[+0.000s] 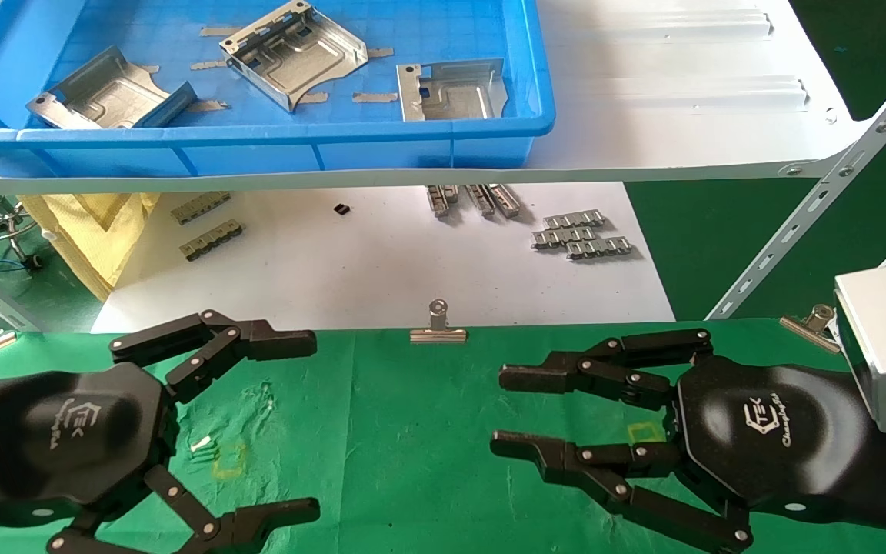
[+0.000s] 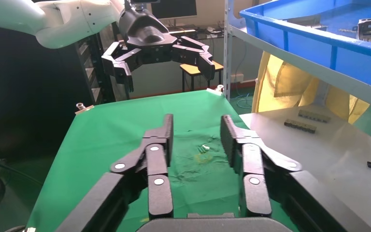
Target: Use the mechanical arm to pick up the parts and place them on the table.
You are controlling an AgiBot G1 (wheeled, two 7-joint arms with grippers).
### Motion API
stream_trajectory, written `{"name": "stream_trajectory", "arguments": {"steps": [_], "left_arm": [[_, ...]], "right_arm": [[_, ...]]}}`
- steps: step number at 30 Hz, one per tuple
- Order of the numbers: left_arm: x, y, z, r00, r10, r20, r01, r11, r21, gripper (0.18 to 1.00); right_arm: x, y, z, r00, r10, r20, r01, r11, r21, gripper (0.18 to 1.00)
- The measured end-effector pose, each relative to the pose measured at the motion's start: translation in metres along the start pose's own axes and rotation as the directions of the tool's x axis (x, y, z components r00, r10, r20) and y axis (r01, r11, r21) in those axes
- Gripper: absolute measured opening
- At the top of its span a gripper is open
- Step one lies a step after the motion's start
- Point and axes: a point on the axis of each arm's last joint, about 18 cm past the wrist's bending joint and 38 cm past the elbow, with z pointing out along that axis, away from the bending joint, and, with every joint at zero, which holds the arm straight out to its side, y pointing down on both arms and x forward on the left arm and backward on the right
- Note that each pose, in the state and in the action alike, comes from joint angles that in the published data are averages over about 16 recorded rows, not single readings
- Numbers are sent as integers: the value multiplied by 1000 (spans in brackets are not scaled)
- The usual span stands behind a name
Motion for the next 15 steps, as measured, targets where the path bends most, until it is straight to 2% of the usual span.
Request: {"name": "stream_trajectory", "arguments": {"steps": [6, 15], "left_arm": [[0, 0, 0, 1000, 0, 0, 0, 1000, 0, 1001], [0, 0, 0, 1000, 0, 0, 0, 1000, 0, 1001]], "right_arm": [[0, 0, 0, 1000, 0, 0, 0, 1000, 0, 384], [0, 0, 0, 1000, 0, 0, 0, 1000, 0, 258]]}}
